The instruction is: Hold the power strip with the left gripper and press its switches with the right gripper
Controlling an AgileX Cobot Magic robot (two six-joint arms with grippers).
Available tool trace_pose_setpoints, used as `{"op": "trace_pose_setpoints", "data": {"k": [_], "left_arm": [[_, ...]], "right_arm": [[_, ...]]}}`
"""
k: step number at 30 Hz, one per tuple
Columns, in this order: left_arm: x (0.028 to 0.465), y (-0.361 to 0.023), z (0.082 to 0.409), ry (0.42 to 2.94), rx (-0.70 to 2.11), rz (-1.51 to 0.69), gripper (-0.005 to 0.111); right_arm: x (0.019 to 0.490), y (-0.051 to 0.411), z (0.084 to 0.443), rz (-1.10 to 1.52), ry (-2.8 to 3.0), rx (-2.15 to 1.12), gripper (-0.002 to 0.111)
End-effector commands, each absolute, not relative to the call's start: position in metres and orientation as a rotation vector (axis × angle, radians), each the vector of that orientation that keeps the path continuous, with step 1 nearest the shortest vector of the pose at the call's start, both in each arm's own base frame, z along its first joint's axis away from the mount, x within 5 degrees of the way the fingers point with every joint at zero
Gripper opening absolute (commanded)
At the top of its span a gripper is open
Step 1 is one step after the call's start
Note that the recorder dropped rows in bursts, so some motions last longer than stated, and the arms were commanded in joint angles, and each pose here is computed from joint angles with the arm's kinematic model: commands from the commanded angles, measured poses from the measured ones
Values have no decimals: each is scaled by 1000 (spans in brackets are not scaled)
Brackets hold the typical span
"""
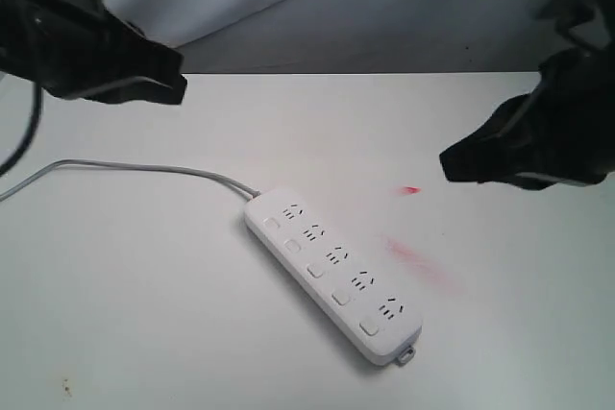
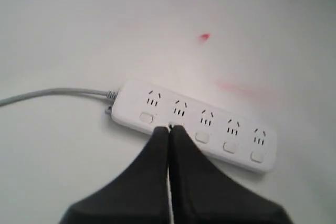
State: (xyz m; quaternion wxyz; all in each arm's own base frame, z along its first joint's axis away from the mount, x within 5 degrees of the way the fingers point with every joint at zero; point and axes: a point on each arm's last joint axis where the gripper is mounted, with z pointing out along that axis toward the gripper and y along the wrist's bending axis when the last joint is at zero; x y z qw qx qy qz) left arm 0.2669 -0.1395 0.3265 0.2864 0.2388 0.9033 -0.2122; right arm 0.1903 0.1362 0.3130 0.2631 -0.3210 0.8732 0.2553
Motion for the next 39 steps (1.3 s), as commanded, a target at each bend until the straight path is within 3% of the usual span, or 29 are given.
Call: {"op": "trace_pose_setpoints", "data": {"k": [1,6,13,17,21,25,29,39], "left_arm": [[296,-154,292,2551,732,-556,0],[331,-166,252,2687,822,-495,0],[362,-172,220,2630,1097,-364,0],[374,-179,205,2409,1400,-239,0],[362,-213,194,2157,1732,-224,0],[348,-247,168,2058,1913,-145,0],[351,-245,154,2081,1952,-14,0],[351,-244,153,2092,1960,-8,0]], "right_arm": [[201,154,290,581,2410,-985,0],[211,174,260,481,2470,-1067,0],[217,194,228,475,2546,-1120,0],[217,195,224,511,2612,-1032,0],[217,194,223,497,2652,-964,0],[213,205,207,480,2704,-1026,0],[210,217,186,443,2743,-1094,0],[215,221,160,413,2805,-1090,0]]}}
